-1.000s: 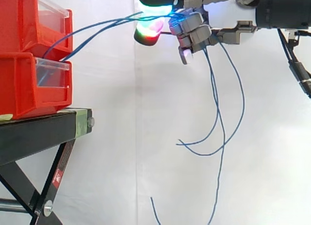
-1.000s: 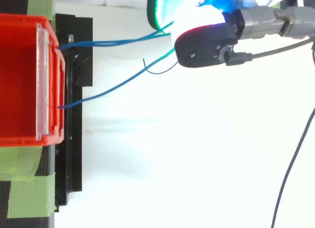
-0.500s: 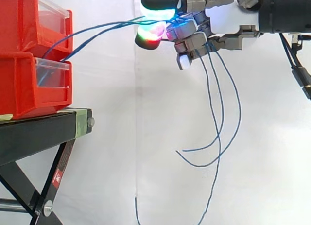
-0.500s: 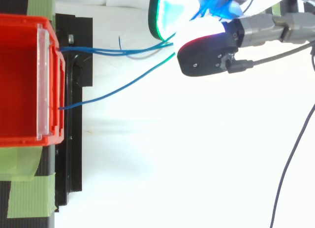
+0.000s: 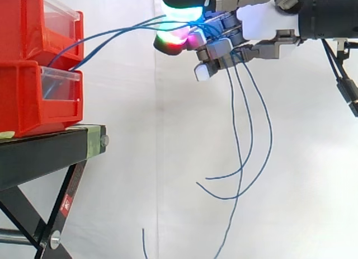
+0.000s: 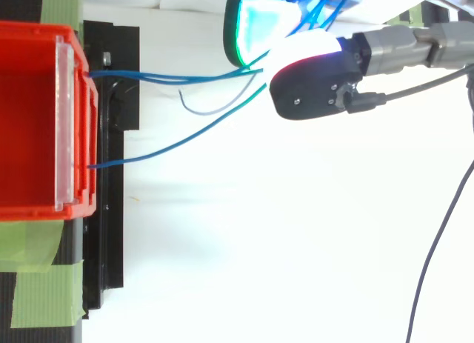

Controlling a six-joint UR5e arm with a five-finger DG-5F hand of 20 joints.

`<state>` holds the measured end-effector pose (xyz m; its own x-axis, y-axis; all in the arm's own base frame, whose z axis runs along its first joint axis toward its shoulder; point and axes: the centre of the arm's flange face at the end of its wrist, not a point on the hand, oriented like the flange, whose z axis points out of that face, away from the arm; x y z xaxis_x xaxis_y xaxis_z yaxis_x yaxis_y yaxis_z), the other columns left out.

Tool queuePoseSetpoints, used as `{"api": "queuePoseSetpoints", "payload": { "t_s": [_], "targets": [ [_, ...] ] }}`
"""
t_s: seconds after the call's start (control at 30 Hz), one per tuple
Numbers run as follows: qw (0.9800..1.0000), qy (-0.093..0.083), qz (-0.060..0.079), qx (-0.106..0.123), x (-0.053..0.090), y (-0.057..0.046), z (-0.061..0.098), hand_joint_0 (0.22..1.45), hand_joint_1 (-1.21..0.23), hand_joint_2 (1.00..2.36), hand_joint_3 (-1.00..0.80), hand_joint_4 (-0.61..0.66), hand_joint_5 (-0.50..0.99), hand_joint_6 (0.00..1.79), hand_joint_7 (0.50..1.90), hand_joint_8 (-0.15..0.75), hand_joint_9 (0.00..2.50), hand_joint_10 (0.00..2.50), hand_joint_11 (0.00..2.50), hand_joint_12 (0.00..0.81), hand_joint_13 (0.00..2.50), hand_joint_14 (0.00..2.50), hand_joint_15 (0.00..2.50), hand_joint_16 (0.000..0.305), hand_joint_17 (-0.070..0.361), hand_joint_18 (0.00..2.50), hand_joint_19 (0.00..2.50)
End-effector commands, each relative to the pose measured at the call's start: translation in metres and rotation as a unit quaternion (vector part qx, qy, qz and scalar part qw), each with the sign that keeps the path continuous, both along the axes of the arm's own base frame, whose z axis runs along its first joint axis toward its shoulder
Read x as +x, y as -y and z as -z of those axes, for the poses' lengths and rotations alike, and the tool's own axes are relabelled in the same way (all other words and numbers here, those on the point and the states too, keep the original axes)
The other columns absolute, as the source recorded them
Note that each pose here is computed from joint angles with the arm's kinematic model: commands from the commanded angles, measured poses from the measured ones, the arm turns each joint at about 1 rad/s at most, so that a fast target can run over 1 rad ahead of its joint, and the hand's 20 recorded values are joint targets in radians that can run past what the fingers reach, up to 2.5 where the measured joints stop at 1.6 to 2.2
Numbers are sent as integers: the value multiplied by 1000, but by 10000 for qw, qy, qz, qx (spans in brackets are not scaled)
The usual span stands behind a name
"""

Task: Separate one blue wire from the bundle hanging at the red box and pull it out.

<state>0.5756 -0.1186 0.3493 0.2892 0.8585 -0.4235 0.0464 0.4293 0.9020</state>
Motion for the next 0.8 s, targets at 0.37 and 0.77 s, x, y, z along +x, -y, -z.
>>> {"api": "queuePoseSetpoints", "payload": {
  "t_s": [0.37, 0.77],
  "targets": [
    [9999, -28, -3, 111, -1, 0, 1, 625, -1008, 1024, -171, 175, -300, 802, 1208, 240, 36, 526, 1739, 250, 0, 2131, 1831, 43, 98, 196, 1134],
    [9998, -48, -17, 195, -2, 0, 2, 658, -977, 1025, -175, 176, -300, 800, 1179, 243, 26, 515, 1702, 248, 0, 2227, 1777, 43, 97, 207, 1188]
  ]
}}
